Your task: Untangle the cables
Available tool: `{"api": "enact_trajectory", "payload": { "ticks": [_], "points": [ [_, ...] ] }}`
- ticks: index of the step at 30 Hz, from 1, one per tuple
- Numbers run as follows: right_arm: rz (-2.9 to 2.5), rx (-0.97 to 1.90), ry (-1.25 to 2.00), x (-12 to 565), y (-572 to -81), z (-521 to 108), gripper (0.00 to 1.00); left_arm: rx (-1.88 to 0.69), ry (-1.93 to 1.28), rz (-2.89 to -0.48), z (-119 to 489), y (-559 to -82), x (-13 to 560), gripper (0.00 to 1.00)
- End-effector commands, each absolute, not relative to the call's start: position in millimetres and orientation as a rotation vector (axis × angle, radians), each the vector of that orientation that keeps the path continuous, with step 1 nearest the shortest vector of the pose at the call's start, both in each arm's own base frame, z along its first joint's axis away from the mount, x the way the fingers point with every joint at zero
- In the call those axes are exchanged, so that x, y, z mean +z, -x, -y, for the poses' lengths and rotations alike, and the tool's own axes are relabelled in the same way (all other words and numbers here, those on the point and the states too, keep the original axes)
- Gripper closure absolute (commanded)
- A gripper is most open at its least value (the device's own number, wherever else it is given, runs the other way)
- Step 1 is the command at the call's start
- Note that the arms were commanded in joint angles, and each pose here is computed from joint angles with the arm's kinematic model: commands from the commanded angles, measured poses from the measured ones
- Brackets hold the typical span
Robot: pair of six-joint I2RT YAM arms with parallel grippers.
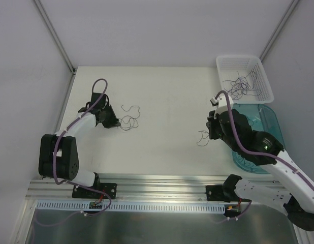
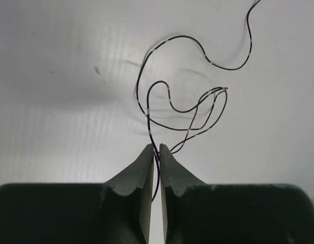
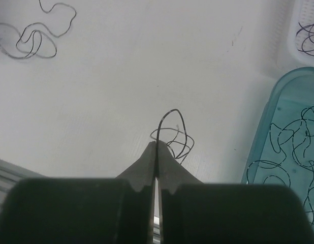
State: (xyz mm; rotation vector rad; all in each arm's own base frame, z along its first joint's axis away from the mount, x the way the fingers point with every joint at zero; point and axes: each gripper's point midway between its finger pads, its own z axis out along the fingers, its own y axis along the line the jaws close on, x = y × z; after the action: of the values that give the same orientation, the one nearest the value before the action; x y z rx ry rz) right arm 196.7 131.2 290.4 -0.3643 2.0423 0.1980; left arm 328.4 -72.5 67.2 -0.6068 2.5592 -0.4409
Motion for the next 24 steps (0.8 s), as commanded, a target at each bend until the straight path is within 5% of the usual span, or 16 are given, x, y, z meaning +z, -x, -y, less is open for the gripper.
{"api": "enact_trajectory", "payload": {
  "ticks": [1, 3, 7, 8, 13, 24],
  "points": [
    [-2.005, 0.273, 0.334, 308, -214, -143, 0.99, -0.551, 0.427, -2.604, 109, -299, 78, 0.89],
    [-2.014, 0.276, 0.318, 308, -222, -145, 0.99, -0.603, 0.357, -2.623, 123, -286, 79, 0.84],
    [-2.024, 0.327, 0.315, 312, -228, -148, 0.99, -0.683, 0.163, -2.634, 155, -260, 86, 0.52],
    [-2.024, 0.340, 0.330, 313, -229, -151, 0.99, -0.695, 0.113, -2.622, 160, -257, 91, 0.38],
    [-2.041, 0.450, 0.477, 303, -219, -174, 0.99, -0.803, -0.208, -2.419, 192, -239, 148, 0.09],
    [-1.997, 0.764, 0.744, 296, -185, -220, 0.99, -0.940, -0.917, -1.787, 265, -191, 241, 0.08]
  ]
}}
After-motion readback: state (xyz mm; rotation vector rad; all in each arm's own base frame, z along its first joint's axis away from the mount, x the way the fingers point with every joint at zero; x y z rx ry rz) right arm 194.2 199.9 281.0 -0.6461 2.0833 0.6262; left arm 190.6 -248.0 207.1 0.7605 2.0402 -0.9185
